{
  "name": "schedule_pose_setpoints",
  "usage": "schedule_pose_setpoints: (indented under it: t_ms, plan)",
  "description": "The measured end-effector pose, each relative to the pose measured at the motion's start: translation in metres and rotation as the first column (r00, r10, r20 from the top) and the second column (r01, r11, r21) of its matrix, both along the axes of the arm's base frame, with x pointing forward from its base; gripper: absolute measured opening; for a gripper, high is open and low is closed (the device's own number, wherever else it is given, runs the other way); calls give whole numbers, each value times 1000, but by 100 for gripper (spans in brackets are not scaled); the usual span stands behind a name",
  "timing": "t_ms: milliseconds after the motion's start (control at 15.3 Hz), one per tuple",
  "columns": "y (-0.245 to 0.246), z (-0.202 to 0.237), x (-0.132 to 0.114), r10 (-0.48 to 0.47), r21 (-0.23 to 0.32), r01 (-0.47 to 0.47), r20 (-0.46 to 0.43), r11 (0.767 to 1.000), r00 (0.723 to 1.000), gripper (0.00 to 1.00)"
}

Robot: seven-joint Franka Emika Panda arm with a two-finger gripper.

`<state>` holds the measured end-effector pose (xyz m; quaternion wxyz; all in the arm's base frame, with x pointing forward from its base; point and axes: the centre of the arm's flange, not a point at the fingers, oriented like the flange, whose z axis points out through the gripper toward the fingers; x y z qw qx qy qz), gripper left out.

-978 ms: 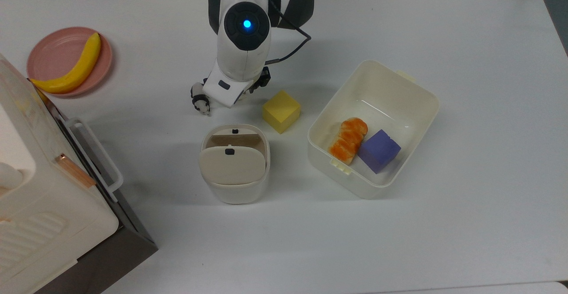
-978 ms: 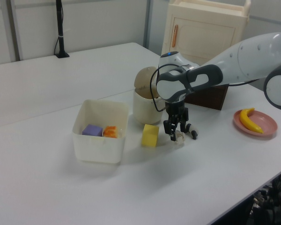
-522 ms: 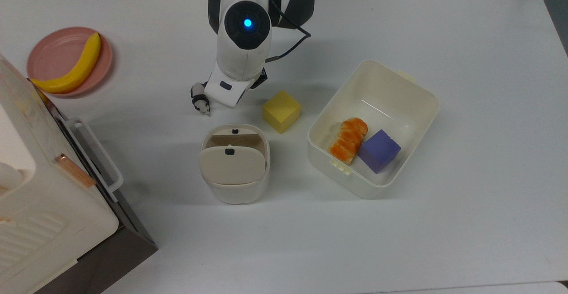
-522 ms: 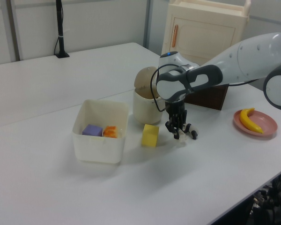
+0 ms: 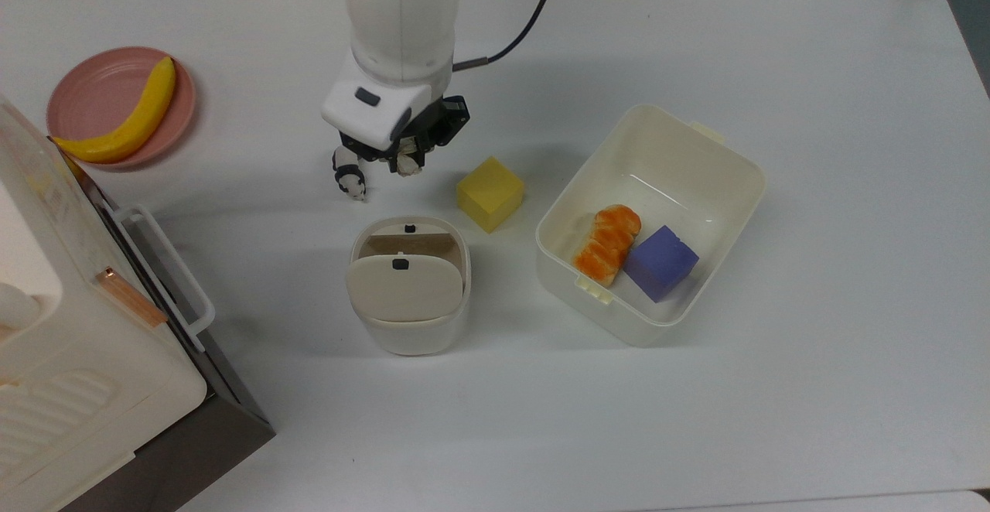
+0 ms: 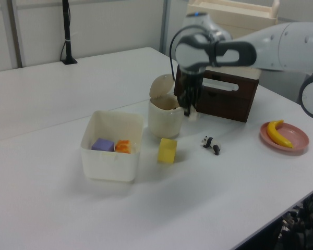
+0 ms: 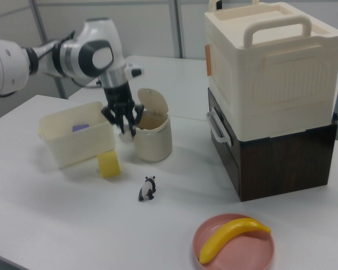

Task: Grab it up and put it in the trash

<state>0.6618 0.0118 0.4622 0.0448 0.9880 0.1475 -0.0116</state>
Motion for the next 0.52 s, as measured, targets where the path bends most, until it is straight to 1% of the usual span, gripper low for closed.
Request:
schedule_pose_setpoints:
  t_ms: [130, 261, 391, 456, 522]
  plan:
    - [-11, 31, 8, -38, 17, 37, 66, 999, 997, 32]
    - [-23, 57, 15, -63, 29, 59, 140, 998, 988, 33]
    - [-25, 69, 24, -108, 45, 101, 237, 994, 966, 34]
    - [-23, 68, 30, -145, 59, 134, 279, 989, 949, 39]
    - [-20, 64, 37, -189, 75, 174, 311, 982, 932, 39]
